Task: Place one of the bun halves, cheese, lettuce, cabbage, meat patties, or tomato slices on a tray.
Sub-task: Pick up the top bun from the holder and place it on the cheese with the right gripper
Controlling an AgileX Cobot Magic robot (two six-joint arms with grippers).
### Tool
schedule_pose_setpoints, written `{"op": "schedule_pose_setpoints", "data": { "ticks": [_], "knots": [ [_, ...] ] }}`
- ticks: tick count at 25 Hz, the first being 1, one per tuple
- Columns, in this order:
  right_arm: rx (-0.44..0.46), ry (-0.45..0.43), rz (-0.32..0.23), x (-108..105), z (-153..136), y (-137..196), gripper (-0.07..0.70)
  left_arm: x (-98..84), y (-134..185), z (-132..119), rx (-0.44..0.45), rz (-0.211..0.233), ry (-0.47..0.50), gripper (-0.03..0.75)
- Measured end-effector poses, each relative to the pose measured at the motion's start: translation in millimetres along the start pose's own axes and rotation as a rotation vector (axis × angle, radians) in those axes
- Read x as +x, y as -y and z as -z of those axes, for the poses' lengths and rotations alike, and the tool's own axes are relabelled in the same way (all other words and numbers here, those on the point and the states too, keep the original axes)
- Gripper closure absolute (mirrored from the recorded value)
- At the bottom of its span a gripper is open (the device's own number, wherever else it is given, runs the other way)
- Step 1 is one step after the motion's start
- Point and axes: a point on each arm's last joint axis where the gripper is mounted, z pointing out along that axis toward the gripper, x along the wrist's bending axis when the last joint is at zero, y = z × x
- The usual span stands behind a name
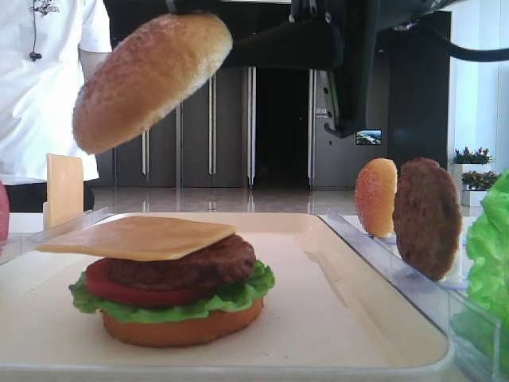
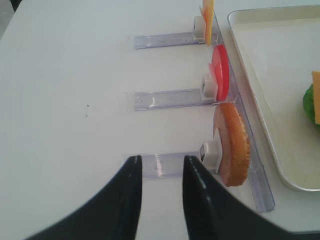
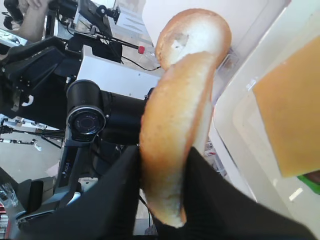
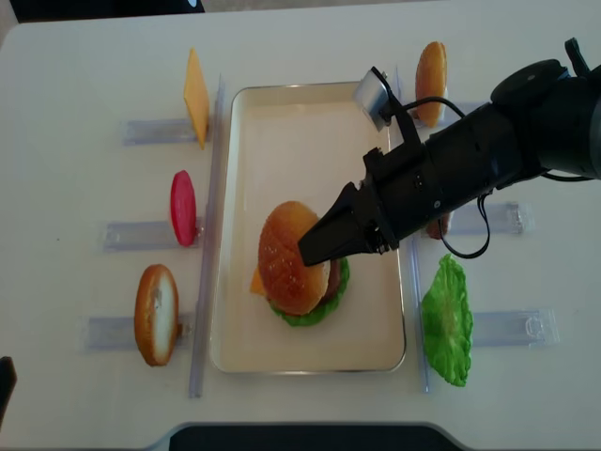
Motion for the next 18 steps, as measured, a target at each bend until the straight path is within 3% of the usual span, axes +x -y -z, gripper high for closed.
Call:
{"op": "schedule_pose_setpoints", "data": {
  "ticks": [6, 18],
  "knots": [
    [-0.020, 0.016, -0.065, -23.7, 3.5, -1.2, 0.413, 0.0, 0.0, 0.0, 0.000, 0.000, 0.000, 0.496],
    [-0.020, 0.010, -0.099, -39.7, -2.6, 0.9, 0.413, 0.0, 0.0, 0.0, 0.000, 0.000, 0.000, 0.496]
  ]
}}
